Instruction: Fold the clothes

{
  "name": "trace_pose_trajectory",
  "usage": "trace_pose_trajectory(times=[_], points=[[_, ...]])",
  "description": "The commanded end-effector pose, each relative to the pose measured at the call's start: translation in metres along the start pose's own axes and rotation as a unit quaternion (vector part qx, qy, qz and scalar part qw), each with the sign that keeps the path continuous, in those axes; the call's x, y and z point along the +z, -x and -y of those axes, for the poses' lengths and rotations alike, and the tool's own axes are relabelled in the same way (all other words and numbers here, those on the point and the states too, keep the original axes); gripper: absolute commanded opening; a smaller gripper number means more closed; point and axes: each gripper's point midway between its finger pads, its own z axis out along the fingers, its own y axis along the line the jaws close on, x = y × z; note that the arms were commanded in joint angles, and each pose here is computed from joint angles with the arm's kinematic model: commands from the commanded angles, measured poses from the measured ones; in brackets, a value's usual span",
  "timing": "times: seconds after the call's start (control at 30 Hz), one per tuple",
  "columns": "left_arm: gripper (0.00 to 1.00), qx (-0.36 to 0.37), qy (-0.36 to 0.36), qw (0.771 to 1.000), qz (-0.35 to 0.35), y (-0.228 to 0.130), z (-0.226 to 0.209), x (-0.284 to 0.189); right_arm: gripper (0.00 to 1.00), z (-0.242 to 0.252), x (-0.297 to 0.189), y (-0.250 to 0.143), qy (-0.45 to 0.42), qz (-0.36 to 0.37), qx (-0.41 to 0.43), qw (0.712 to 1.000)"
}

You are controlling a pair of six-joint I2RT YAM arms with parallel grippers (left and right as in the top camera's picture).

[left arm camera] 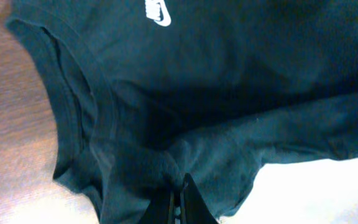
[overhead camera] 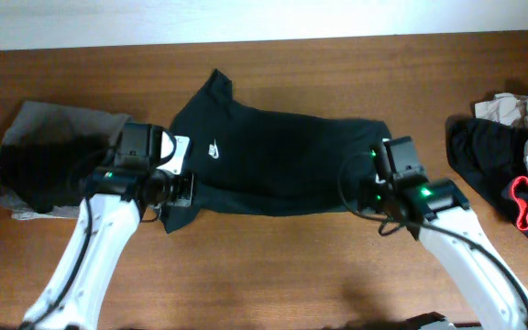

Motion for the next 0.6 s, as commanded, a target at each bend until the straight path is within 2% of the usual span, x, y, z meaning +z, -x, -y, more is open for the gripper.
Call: trace_pose_trajectory(times=[0.0, 0.33, 0.57], points=[[0.00, 0.011, 0.004, 1.000, 0.000, 0.008, -0.004, 0.009, 0.05, 0.009, 0.009, 0.015, -0.042, 0.019, 0.005, 0.999], [0.00, 0.022, 0.018, 0.998, 0.052, 0.035, -0.009, 0.010, 0.08, 0.014, 0.019, 0.045, -0.066, 0.074, 0.017, 0.995], [0.00, 0.047, 0.029, 0.996, 0.074, 0.049, -0.014, 0.017, 0.08, 0.027, 0.026, 0.052, -0.075, 0.077, 0.038, 0.994]])
